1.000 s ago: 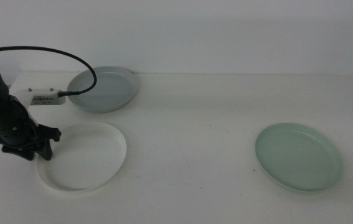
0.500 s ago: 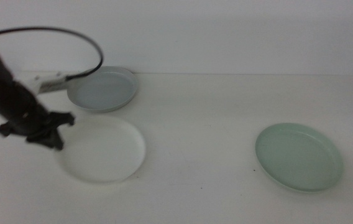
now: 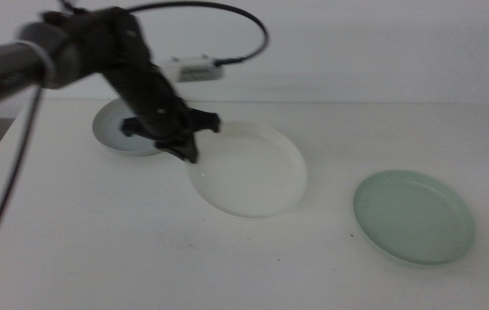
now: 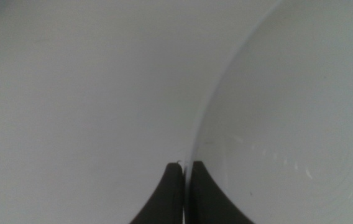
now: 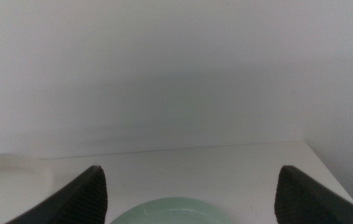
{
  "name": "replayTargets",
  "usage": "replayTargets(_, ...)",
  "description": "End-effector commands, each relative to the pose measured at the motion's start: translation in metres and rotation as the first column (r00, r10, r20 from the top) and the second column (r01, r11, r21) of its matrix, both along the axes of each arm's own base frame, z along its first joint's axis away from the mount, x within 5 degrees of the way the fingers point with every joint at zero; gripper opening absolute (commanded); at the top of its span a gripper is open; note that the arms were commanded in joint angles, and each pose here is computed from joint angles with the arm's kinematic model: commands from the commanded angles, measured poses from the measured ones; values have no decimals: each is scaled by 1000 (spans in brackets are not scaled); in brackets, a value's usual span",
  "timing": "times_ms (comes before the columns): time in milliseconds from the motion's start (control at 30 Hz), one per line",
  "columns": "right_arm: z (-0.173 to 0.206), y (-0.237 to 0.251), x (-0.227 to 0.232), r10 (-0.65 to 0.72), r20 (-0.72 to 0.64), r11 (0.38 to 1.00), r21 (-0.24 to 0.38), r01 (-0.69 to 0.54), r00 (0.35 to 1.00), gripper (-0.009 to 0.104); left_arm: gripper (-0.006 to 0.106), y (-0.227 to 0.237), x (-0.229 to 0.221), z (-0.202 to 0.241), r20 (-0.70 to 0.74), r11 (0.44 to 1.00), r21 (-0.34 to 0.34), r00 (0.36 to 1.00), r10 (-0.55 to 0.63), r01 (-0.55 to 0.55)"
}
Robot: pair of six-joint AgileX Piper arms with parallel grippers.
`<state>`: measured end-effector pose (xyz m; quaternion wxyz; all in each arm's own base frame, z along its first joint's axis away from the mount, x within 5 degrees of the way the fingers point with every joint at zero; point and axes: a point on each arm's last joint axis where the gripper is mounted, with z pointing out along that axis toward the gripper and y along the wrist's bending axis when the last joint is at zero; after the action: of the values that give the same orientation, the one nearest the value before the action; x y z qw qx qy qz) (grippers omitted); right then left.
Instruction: Stack the three bowls on top of each other.
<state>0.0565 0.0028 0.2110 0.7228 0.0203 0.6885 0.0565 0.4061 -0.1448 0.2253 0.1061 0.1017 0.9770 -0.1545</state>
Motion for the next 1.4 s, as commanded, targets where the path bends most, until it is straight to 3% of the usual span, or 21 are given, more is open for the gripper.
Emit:
replayTargets(0, 0, 0, 0, 1, 13, 1000, -16, -1, 1000, 93, -2, -18, 4, -4, -17, 1000, -14, 1000, -13, 12)
replayTargets(467, 0, 0, 0, 1, 13, 1000, -16, -1, 1000, 93, -2, -43, 9, -48, -114, 999, 6, 993, -37, 38)
replayTargets(667, 0, 0, 0, 1, 13, 1000, -16, -1, 1000, 93, -2, -37, 10, -50, -94, 993, 89, 993, -69, 77)
replayTargets(867, 0, 0, 0, 1, 13, 1000, -16, -1, 1000, 93, 5, -36, 9, -50, -114, 993, 89, 992, -61, 72)
replayTargets(1033, 0, 0, 0, 1, 13, 1000, -16, -1, 1000, 93, 24, -37, 8, -50, -118, 995, 69, 991, -64, 73)
replayTargets(1133, 0, 0, 0, 1, 13, 1000, -16, -1, 1000, 93, 47, -37, 7, -50, -118, 992, 71, 988, -94, 103)
replayTargets(1300, 0, 0, 0, 1, 13, 1000, -16, -1, 1000, 93, 94, -24, 9, -27, -145, 986, 72, 980, -139, 151)
replayTargets(1367, 0, 0, 0, 1, 13, 1000, -16, -1, 1000, 93, 94, -16, 15, -8, -88, 990, 62, 989, -119, 125)
